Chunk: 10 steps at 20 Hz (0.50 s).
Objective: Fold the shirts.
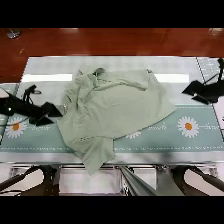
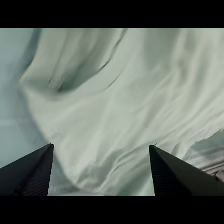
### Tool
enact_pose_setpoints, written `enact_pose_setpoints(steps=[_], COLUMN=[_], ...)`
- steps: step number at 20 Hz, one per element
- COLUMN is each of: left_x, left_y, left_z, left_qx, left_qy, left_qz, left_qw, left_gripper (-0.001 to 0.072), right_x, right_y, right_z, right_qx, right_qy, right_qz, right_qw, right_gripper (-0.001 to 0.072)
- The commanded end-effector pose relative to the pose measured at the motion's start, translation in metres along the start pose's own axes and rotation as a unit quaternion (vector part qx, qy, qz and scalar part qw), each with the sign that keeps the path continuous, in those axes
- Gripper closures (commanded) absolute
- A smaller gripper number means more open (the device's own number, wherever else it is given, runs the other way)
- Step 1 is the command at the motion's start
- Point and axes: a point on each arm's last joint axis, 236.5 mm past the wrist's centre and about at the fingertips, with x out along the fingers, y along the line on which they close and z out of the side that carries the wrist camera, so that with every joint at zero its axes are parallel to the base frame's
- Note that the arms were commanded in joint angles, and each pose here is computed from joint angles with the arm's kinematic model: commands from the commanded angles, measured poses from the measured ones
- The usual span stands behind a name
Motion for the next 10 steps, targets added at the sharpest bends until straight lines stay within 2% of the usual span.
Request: enact_pose_setpoints(steps=[1,4,10], left_x=[0.028,0.041,0.052], left_y=[0.027,0.032,0.019], left_z=[-0.058,-0.071,-0.090], left_qx=[-0.054,-0.069,-0.074], left_qy=[0.041,0.025,0.028], left_qz=[0.003,0.002,-0.035], left_qw=[0.998,0.997,0.996], left_gripper=[0.0005,0.0005,0.0004], right_x=[0.011,0.013,0.012], right_y=[0.003,0.021,0.024], right_z=[-0.064,-0.084,-0.086], right_qx=[0.026,0.036,0.037], right_qy=[-0.003,-0.005,-0.007], right_qz=[0.042,0.090,0.095], right_qw=[0.999,0.995,0.995], right_gripper=[0.0090,0.0090,0.0091])
